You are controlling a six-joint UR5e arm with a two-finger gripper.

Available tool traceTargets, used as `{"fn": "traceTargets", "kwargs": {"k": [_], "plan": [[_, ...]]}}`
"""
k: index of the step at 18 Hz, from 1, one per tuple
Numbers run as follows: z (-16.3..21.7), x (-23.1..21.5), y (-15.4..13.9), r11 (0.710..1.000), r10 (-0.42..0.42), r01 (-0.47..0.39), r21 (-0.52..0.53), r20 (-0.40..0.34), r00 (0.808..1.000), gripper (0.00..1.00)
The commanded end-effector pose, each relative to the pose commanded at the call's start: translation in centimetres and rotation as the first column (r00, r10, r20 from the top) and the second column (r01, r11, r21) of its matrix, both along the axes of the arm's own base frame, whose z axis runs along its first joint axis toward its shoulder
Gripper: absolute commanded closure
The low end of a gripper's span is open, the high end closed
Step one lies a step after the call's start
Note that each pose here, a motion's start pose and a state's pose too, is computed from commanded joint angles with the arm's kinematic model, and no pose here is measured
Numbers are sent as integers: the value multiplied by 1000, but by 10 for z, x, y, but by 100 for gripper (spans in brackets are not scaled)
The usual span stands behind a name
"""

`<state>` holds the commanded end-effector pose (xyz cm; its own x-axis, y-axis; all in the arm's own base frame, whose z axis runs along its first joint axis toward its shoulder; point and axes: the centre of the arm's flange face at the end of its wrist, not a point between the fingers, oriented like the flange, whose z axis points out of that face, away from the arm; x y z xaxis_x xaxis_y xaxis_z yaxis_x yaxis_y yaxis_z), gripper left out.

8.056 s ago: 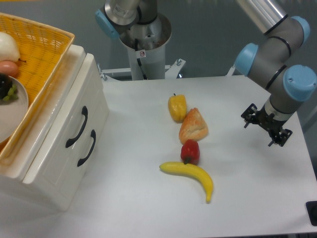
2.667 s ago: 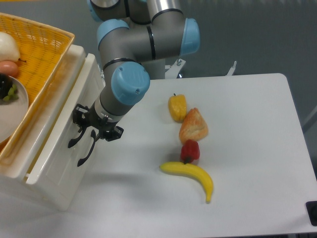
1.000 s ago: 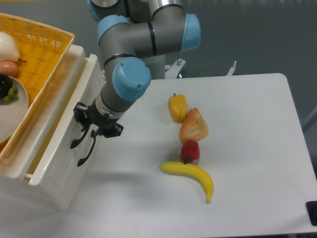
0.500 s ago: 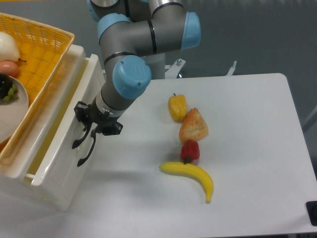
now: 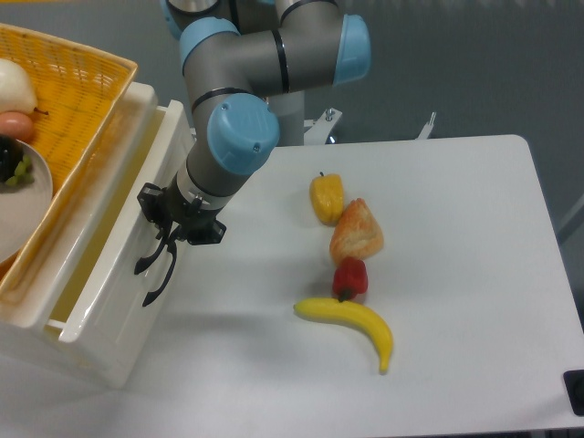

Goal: Slide open the top white drawer
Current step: 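Pull the upper drawer handle outward, sliding the drawer open, then keep pulling the drawer handle until the drawer is fully extended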

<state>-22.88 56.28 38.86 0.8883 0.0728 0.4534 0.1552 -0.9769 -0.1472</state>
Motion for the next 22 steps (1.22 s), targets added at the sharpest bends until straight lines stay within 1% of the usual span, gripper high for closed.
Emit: {"fn": "traceTargets", "kwargs": {"k": [8,22], "plan": [[1,-7,-2,1000,10,-10,3,-6,1000,82],[6,-29,-8,999,44,-44,12,-16,999,82]]}}
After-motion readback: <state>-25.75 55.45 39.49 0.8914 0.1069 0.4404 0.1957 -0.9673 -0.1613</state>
